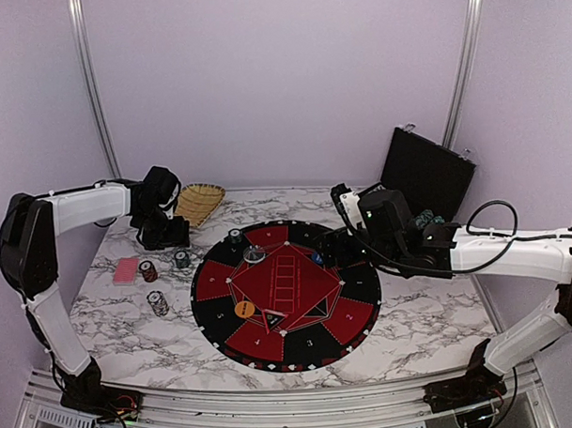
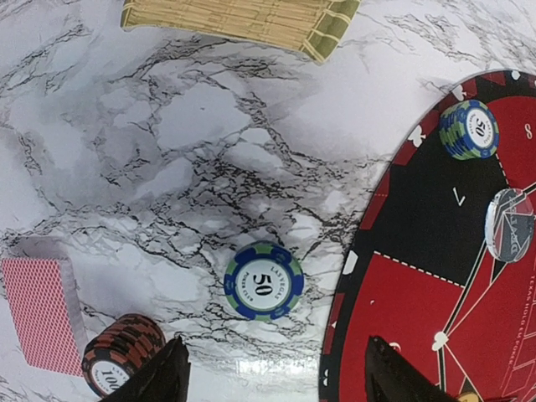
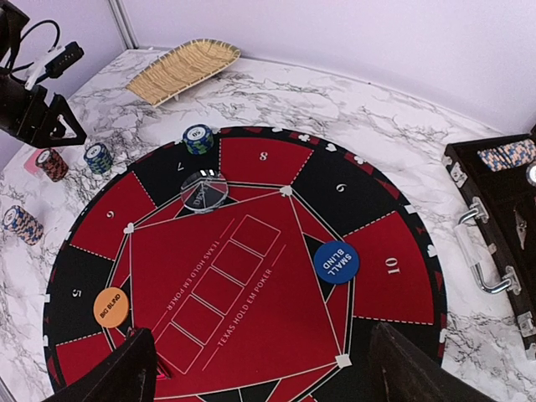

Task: Distribute texas hold em gaming equipment
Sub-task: Pick up the pile of poker chips from the pile of poker chips.

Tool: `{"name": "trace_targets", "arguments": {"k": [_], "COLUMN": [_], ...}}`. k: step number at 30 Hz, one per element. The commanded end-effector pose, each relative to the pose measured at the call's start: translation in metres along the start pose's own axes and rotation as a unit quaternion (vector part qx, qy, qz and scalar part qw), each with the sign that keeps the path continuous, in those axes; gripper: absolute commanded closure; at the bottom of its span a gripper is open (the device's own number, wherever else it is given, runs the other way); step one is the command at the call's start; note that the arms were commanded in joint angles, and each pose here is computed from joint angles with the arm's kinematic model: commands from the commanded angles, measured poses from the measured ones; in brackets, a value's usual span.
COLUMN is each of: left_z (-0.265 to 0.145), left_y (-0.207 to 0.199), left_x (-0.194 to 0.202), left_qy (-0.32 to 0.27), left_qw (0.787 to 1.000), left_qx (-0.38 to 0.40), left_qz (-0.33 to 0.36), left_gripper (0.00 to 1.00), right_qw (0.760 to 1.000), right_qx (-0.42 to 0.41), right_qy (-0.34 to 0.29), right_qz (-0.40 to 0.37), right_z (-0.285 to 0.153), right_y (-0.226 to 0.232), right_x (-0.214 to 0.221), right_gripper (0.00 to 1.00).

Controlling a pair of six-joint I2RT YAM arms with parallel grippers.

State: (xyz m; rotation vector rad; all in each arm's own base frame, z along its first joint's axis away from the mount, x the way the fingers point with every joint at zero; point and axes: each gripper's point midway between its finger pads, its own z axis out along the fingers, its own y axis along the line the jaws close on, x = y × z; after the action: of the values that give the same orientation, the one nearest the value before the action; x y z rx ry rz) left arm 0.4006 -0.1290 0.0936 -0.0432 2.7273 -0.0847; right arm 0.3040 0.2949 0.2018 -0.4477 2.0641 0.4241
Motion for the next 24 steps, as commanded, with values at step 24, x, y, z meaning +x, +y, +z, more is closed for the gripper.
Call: {"name": "trace_targets", "arguments": {"k": [24], "left_z": [0.058], "left_y": [0.006], "left_x": [0.001], "left_qy": [0.040], "left_qw": [0.999], "left_qx": [-0.030], "left_qz": [0.007], "left_gripper": [0.33], "right_qw": [1.000], "right_qx": [0.010], "right_qy": [-0.008], "right_qz": [0.013], "right_z": [-0.003], "right_y": [-0.006], "right_x": [-0.004], "right_gripper": [0.15]}}
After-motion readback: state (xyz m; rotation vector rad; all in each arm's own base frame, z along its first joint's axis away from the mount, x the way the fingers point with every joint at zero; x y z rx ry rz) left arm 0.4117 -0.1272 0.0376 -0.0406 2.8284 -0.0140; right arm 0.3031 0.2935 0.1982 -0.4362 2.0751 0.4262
